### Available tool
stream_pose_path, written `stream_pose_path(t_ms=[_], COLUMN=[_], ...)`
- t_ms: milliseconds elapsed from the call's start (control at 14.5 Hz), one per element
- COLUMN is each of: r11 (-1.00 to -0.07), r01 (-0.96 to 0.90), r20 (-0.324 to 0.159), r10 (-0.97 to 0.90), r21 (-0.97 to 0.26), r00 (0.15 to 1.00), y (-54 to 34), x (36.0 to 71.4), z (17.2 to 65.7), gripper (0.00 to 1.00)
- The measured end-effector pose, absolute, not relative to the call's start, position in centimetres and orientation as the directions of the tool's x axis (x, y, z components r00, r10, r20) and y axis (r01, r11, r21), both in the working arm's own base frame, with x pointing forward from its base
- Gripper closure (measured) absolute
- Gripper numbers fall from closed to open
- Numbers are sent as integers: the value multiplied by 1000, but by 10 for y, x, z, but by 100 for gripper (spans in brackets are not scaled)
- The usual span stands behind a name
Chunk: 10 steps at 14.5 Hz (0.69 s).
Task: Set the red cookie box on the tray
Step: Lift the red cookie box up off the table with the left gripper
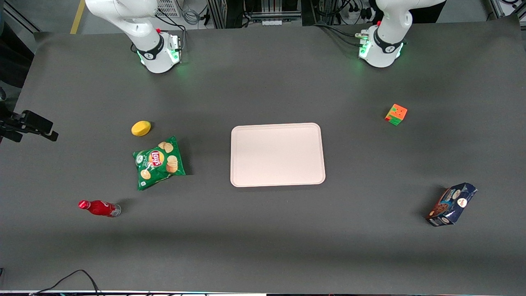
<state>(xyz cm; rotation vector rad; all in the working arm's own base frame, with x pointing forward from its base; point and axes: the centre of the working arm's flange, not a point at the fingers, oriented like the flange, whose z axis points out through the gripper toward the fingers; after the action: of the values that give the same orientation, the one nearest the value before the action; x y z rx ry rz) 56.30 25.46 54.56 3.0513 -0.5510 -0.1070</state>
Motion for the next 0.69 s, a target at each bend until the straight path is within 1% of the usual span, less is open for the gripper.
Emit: stream_pose_path(t_ms=[138,346,691], r11=[-958,-980,-997], r01=[-280,-185,-20], r20=[-71,-87,-110], r10=[-283,-191,-27], r21=[57,67,69], r00=[956,978,994], y=[198,115,-18], x=[581,598,608], z=[551,555,554], gripper=[74,74,74])
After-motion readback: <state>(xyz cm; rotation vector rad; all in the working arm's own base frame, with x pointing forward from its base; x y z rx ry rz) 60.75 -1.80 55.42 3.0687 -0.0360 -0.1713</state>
